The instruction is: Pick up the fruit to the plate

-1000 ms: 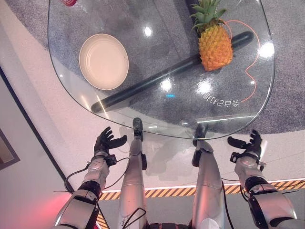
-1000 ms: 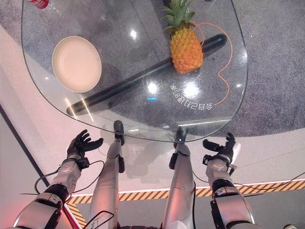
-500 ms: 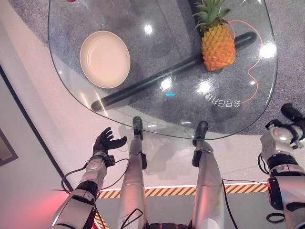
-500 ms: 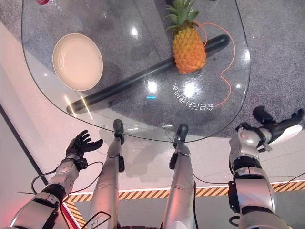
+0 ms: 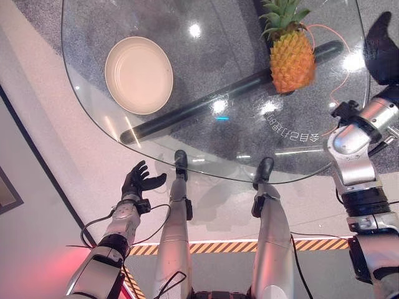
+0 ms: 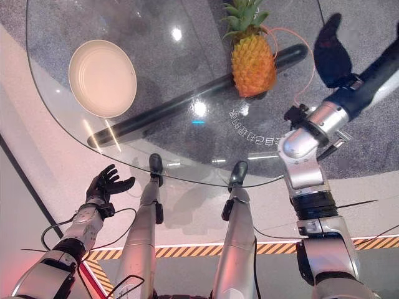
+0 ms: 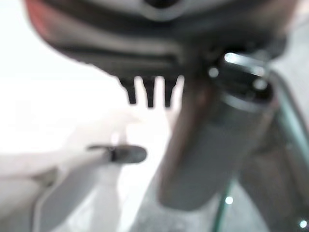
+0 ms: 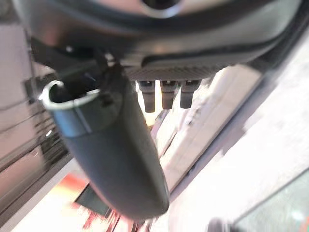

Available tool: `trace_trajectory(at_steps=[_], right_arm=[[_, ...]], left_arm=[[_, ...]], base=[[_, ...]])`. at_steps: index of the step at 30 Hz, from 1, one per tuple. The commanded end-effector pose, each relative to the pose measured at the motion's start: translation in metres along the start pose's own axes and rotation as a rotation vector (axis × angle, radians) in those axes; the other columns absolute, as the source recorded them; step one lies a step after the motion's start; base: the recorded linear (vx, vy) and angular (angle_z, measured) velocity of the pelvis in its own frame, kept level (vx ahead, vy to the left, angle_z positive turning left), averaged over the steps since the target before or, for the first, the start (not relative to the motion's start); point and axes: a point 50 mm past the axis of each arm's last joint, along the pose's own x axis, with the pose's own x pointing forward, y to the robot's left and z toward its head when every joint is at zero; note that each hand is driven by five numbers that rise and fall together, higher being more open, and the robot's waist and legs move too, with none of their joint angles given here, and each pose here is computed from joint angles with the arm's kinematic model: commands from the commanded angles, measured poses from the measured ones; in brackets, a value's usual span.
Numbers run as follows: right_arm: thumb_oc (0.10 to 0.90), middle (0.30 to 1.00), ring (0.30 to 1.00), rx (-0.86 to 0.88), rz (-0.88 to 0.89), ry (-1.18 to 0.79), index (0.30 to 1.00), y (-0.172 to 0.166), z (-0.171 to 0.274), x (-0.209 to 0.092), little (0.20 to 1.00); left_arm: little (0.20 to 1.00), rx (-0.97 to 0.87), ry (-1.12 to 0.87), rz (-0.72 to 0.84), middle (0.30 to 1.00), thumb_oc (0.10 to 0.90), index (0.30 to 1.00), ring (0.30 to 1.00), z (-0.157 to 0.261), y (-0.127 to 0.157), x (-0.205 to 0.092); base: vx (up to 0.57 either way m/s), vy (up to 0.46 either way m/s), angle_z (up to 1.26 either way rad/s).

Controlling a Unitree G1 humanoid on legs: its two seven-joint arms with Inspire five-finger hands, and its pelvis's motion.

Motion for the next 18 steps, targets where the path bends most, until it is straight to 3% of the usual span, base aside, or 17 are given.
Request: trace_trajectory(at_steps=[1, 18], right_arm=[[0.8, 0.9, 0.9, -0.018, 0.041, -0.187, 0.9, -0.002, 0.028, 0.008, 0.9], [0.8, 0.9, 0.9, 0.015, 0.328, -0.04, 0.9, 0.032, 0.02, -0.029, 0.9]], left_arm=[[0.9, -0.02, 0.042, 0.091, 0.9, 0.8, 0.9, 0.9, -0.024, 0.026, -0.012], [0.9, -0.005, 0.047, 0.054, 0.9, 0.8, 0.9, 0.9, -0.035, 0.008, -0.017]], base=[[0.0, 0.0, 0.0], [0.0, 0.0, 0.0]])
